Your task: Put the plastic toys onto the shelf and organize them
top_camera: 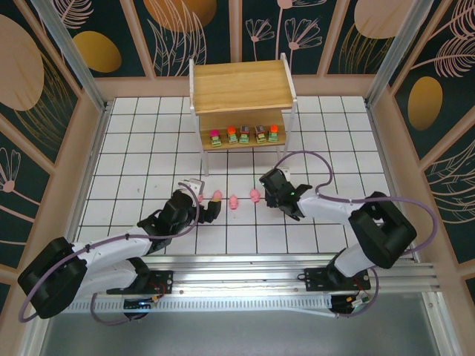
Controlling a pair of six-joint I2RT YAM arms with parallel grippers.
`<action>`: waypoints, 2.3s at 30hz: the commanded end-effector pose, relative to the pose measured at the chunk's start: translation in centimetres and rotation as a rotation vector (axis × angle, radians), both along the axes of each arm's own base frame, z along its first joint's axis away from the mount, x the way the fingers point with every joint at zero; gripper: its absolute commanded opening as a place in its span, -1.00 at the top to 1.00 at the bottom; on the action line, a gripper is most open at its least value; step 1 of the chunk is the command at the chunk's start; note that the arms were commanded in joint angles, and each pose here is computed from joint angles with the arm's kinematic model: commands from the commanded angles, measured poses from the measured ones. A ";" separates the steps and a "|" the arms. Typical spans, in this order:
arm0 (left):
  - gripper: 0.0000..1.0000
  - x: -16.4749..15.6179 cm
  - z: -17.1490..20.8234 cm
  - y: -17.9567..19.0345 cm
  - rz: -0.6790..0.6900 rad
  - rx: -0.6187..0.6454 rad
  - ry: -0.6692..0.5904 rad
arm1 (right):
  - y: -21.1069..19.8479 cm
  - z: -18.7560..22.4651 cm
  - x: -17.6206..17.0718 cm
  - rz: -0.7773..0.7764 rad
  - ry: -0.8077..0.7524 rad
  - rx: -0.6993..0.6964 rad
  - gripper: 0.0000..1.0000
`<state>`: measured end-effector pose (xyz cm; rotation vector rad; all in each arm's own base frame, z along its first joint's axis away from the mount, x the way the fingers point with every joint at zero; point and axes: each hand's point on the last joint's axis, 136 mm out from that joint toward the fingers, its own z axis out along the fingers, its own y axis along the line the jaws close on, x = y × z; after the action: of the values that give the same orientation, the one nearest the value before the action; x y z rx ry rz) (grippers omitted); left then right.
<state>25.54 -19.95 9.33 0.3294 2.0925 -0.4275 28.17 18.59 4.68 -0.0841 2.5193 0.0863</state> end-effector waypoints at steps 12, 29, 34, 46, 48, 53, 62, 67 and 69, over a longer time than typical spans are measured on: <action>-0.96 -0.4 2.4 -1.5 -0.091 -0.082 -0.066 | 2.0 9.9 -0.2 0.018 -0.160 0.007 0.39; -0.95 -0.7 3.2 -1.3 -0.101 -0.106 -0.096 | 4.7 20.9 -0.3 0.079 -0.308 0.020 0.41; -0.95 -0.7 3.1 -1.3 -0.098 -0.101 -0.094 | 5.0 24.0 -0.1 0.090 -0.348 0.040 0.42; -0.95 -0.7 2.9 -1.2 -0.093 -0.090 -0.092 | 5.5 31.7 2.0 0.083 -0.436 0.045 0.45; -0.95 -0.7 2.9 -1.2 -0.091 -0.089 -0.092 | 5.5 32.8 2.7 0.078 -0.450 0.040 0.45; -0.95 -0.6 3.1 -0.9 -0.079 -0.084 -0.098 | 5.4 34.7 4.7 0.066 -0.478 0.023 0.46; -0.95 -0.5 3.0 -0.8 -0.072 -0.078 -0.096 | 4.2 36.0 9.2 0.032 -0.489 -0.018 0.45; -0.95 -0.5 3.0 -0.6 -0.066 -0.075 -0.098 | 3.3 35.8 11.5 0.021 -0.473 -0.038 0.45; -0.95 -0.5 2.9 -0.6 -0.064 -0.074 -0.098 | 2.8 35.7 12.4 0.013 -0.466 -0.045 0.44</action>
<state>24.93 -21.09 12.41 0.3641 1.9738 -0.5523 39.90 21.93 39.92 -0.0937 2.0488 0.0295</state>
